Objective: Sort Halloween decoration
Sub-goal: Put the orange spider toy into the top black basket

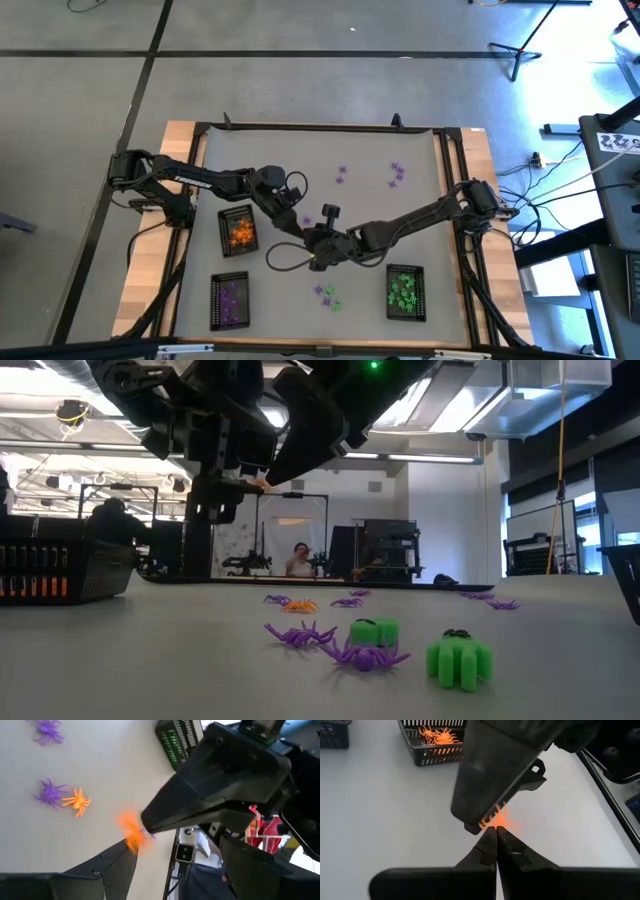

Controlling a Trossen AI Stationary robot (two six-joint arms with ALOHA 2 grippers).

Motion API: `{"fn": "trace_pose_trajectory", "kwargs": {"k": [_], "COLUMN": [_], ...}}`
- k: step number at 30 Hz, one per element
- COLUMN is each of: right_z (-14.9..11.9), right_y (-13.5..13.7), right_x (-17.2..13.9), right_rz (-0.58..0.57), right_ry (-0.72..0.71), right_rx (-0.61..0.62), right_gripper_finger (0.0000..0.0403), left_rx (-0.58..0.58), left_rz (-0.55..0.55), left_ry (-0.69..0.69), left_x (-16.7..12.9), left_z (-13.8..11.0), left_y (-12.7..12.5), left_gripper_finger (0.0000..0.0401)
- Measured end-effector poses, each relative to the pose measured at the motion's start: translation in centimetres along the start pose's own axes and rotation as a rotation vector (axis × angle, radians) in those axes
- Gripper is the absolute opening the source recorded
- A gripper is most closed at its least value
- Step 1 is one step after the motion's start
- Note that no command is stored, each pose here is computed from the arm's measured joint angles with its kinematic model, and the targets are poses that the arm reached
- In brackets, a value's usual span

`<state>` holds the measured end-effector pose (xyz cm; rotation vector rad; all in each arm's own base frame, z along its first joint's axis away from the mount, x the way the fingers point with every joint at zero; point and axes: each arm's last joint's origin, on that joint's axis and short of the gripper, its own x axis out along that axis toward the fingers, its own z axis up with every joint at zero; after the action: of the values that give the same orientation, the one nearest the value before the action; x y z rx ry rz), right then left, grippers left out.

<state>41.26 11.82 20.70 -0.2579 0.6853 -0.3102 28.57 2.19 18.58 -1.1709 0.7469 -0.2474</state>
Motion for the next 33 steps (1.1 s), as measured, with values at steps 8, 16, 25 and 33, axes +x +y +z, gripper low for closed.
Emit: {"fn": "trace_pose_trajectory", "kwargs": {"k": [8, 16, 25, 33], "right_z": [0.0, -1.1, -3.2, -7.0], "right_y": [0.0, -0.1, 0.6, 1.5], "right_x": [0.0, -0.1, 0.1, 1.3], "right_rz": [0.001, 0.0, 0.212, 0.316], "right_ry": [0.0, 0.103, 0.244, 0.214], "right_rx": [0.0, -0.018, 0.062, 0.113], "right_gripper_finger": [0.0, 0.0, 0.0016, 0.0064], "left_rx": [0.008, 0.001, 0.009, 0.047], "left_rz": [0.0, -0.006, 0.017, 0.023], "left_ry": [0.001, 0.017, 0.005, -0.002], "left_x": [0.0, -0.3, -0.6, -0.6], "left_z": [0.0, 0.2, 0.4, 0.5], "left_y": [0.0, 0.3, 0.7, 0.7], "left_gripper_finger": [0.0265, 0.0227, 0.0225, 0.0225]}}
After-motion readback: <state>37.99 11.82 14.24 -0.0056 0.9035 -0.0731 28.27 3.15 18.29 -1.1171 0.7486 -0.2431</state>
